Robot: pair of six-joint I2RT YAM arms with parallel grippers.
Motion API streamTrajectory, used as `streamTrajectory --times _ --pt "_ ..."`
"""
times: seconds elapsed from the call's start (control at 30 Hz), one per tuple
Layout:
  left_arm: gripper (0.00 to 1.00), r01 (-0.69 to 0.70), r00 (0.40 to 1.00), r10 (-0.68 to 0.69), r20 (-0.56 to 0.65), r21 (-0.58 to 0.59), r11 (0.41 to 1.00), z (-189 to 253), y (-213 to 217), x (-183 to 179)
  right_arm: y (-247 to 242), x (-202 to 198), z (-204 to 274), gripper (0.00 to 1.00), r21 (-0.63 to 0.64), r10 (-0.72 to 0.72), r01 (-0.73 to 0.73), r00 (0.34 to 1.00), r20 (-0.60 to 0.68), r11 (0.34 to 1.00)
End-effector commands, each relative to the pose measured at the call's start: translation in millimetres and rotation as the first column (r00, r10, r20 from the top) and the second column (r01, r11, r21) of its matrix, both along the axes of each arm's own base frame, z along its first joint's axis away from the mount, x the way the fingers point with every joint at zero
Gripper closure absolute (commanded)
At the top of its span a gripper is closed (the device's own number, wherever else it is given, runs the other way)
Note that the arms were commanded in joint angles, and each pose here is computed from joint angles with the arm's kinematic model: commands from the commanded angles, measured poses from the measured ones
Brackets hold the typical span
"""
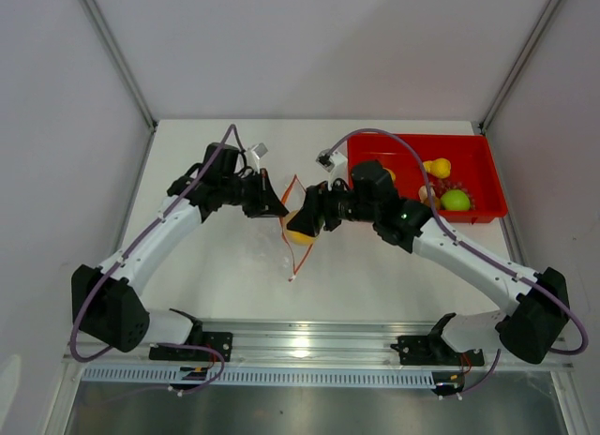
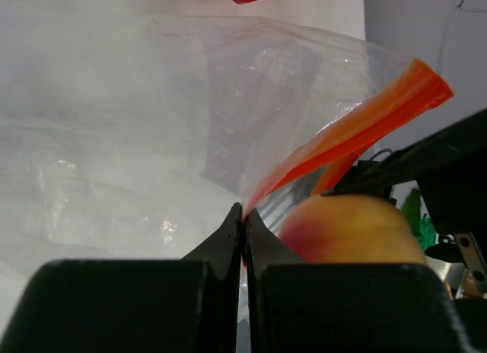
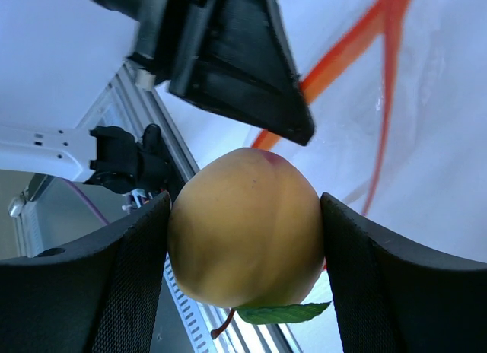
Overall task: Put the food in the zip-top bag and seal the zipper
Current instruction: Place the fake fruit in the zipper food storage bag.
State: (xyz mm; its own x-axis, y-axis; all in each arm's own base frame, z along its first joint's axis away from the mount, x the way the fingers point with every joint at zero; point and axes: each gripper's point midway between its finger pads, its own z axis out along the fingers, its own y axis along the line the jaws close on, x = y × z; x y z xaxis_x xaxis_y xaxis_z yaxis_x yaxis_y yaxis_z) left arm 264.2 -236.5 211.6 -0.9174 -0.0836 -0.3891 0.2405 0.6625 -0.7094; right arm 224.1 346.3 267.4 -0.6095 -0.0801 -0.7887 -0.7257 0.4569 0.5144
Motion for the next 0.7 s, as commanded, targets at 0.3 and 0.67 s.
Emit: streamTrajectory --times 0.3,0.67 --pt "0.99 0.083 0.995 -0.092 -0.024 -0.248 0.965 32.1 -23.9 -38.6 -18.9 23.9 -7.8 0.61 -0.085 -0.158 0.165 0.983 0.089 0.983" --pt "1.0 0.085 0.995 -0.096 -0.027 -0.271 0.959 32.6 -25.5 -42.2 -30.6 31.8 -13.5 0.05 -0.137 -0.205 0.221 0.971 0.12 0.966"
